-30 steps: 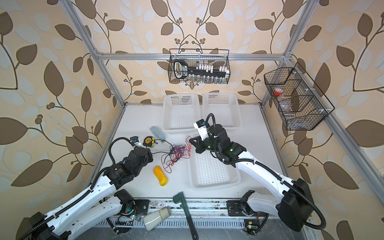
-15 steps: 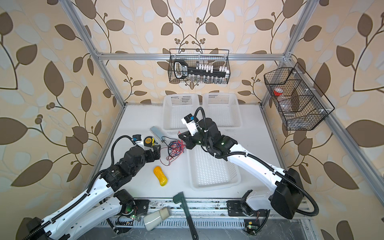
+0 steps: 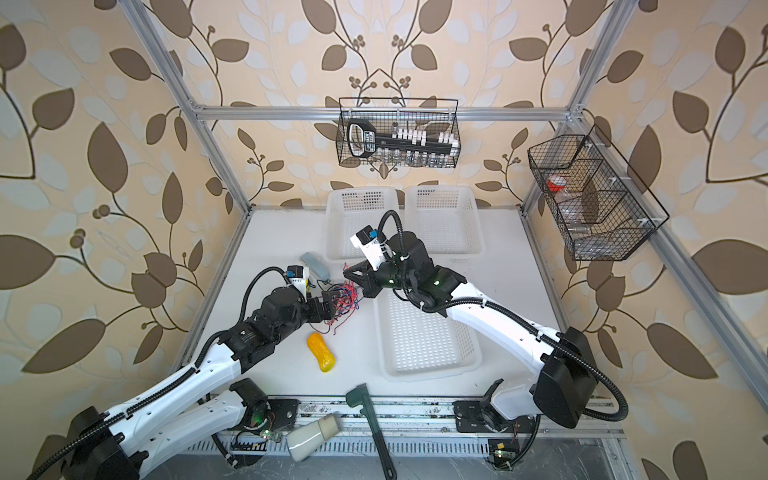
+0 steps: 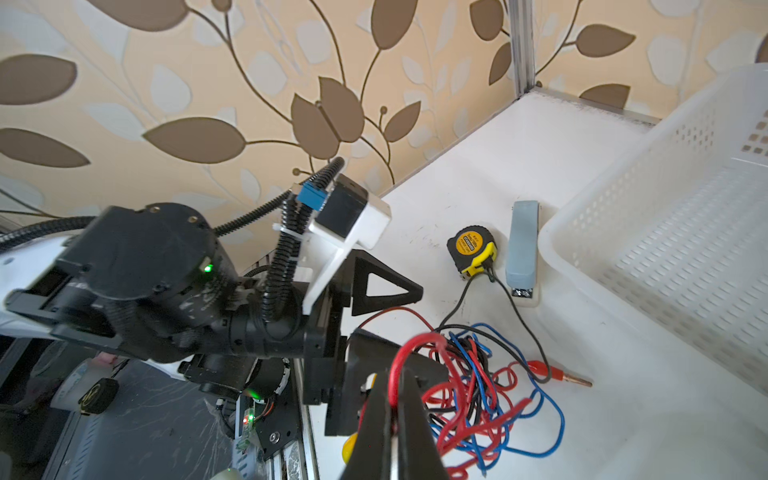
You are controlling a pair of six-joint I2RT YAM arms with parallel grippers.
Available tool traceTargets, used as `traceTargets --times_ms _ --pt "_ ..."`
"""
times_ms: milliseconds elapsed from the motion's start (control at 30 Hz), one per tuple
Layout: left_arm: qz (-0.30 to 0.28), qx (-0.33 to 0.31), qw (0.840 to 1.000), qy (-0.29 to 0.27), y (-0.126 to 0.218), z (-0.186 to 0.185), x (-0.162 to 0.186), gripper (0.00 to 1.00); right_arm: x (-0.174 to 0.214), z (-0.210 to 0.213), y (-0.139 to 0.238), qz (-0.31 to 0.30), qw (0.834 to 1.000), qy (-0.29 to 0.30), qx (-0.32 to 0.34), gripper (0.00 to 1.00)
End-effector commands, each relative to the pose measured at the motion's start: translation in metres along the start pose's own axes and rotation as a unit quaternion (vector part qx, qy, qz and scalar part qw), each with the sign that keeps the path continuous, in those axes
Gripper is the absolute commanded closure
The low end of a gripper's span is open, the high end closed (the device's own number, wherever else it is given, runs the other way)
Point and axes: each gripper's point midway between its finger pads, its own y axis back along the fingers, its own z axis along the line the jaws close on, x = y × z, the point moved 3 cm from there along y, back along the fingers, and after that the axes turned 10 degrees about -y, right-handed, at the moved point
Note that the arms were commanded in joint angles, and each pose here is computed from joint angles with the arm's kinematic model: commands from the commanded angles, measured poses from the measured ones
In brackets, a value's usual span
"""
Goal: Untangle the cables
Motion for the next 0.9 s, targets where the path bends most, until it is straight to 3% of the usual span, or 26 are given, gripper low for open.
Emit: traceTargets --times_ms 0,400,500,667,733,867 --pt "-0.005 0.009 1.000 0.006 -0.006 -0.001 0.003 0.04 -0.017 0.024 0.002 -0.026 0.998 0.013 -0.058 1.00" --pt "-0.005 0.038 0.999 0.019 -0.011 -0.005 0.013 0.26 -0.024 0.034 0.000 -0.041 0.994 0.001 -0.098 1.00" --pt "-0.007 0.037 0.999 0.022 -0.012 -0.005 0.012 0.42 -0.024 0.035 0.000 -0.041 0.994 -0.002 -0.100 1.00" --pt "-0.003 0.013 1.000 0.022 -0.012 0.000 0.011 0.84 -0.023 0.024 0.001 -0.044 0.997 -0.001 -0.059 1.00" --pt "0.003 -0.006 1.000 0.021 -0.011 0.006 0.013 1.00 -0.021 0.012 0.003 -0.045 0.999 0.000 -0.015 1.00" --pt "0.012 -0.059 0.998 0.026 -0.007 0.022 0.018 1.00 -0.016 -0.014 0.012 -0.043 0.996 -0.003 0.073 1.00"
